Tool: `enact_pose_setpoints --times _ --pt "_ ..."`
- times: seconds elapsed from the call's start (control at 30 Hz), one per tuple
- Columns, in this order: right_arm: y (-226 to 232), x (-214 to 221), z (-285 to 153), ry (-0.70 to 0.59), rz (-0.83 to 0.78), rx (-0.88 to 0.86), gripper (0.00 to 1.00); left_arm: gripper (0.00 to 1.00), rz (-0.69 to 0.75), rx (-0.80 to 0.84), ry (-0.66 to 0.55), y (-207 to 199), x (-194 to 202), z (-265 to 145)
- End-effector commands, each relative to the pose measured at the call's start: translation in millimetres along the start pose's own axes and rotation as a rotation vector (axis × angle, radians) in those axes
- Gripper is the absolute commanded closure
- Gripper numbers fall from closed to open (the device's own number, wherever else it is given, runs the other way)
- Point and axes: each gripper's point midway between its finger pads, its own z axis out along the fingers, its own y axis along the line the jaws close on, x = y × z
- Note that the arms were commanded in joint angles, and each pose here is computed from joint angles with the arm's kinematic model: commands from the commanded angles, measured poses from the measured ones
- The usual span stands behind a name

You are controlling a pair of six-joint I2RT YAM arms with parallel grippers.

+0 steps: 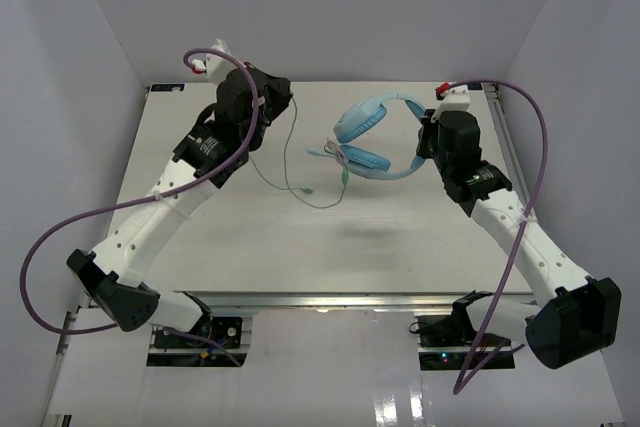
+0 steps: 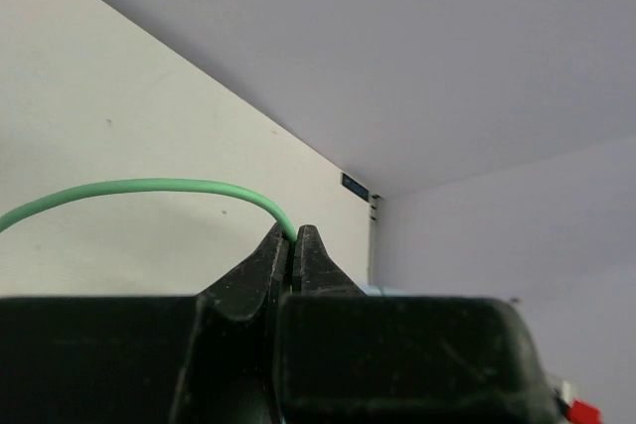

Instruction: Wrap the headphones

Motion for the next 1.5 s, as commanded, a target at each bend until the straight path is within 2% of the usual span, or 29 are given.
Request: enact_pose_setpoints --times 0.0,0.13,0.33,0.67,0.9,1.07,1.3,1.47 --pt "26.4 -32.9 -20.6 -0.126 0.028 -0.172 0.92 1.00 0.097 0.024 0.075 -7.0 3.0 13.7" --pt "49.2 -19.8 -29.9 -0.099 -0.013 -0.279 0.92 1.00 0.146 0.060 0.089 -27.7 1.5 29.5" --pt "87.0 -19.6 -39.0 -0.065 -0.029 -0.424 0.92 1.00 0.251 0.137 0.171 -56.4 17.2 49.1" --pt "135.5 -9.9 -17.5 0.113 0.108 -0.514 0.92 1.00 0.360 0.242 0.269 -74.0 44.8 62.2" --pt "155.8 -5.1 10.1 0.206 0.216 -0.491 0.92 1.00 0.505 0.284 0.223 -82.6 33.1 45.6" --pt "139.7 -11.1 38.8 0.176 0.268 -0.328 0.92 1.00 0.591 0.281 0.156 -89.8 25.9 33.2" --pt "134.3 -23.2 61.5 0.179 0.390 -0.265 0.92 1.00 0.623 0.270 0.065 -96.7 10.2 16.8" --pt "136.7 -22.2 72.3 0.214 0.451 -0.265 0.92 1.00 0.652 0.294 0.030 -104.1 13.8 6.2"
